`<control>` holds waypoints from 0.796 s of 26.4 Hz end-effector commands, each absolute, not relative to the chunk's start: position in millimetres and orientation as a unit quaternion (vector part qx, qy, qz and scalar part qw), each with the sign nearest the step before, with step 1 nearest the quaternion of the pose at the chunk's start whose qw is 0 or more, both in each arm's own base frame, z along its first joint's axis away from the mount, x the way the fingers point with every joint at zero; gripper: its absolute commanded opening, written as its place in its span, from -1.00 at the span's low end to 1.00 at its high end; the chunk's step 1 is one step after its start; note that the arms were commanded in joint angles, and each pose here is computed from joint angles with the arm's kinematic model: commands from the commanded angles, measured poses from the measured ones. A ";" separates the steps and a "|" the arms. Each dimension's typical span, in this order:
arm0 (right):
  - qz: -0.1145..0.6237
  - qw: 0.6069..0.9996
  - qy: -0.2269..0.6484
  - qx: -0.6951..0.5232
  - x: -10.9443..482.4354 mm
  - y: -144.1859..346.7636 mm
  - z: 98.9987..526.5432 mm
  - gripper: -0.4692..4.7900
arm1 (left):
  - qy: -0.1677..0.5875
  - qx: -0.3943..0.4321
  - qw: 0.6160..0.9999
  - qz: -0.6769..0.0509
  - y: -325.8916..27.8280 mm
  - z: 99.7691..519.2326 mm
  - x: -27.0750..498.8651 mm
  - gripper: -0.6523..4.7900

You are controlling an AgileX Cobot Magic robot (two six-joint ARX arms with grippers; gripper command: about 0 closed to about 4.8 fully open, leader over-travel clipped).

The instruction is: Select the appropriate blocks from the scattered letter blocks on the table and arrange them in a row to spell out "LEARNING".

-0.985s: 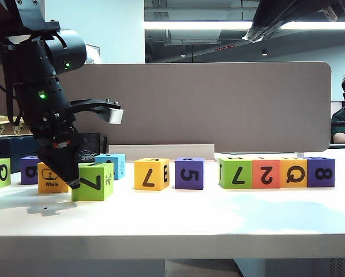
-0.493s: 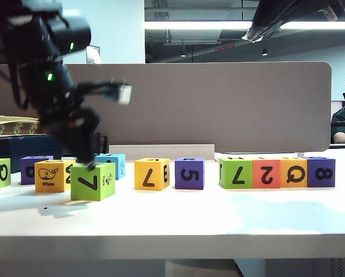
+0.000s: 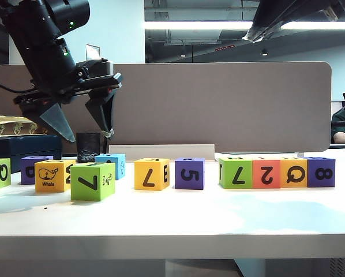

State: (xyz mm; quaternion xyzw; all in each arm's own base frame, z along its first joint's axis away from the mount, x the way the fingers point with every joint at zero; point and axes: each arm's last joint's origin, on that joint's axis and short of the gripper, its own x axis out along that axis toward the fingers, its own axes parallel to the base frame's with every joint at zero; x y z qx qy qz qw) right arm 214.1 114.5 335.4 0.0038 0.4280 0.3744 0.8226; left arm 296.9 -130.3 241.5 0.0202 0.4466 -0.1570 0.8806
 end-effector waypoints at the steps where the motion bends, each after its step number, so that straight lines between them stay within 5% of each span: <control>1: 0.379 0.824 0.421 0.003 213.7 114.7 337.8 -0.83 | 0.453 -0.006 0.880 -0.142 -130.6 241.6 296.6 0.62; 21: 0.379 0.824 0.421 0.003 213.8 114.8 337.8 -0.83 | 0.514 0.012 0.846 -0.140 -139.7 204.1 305.4 0.60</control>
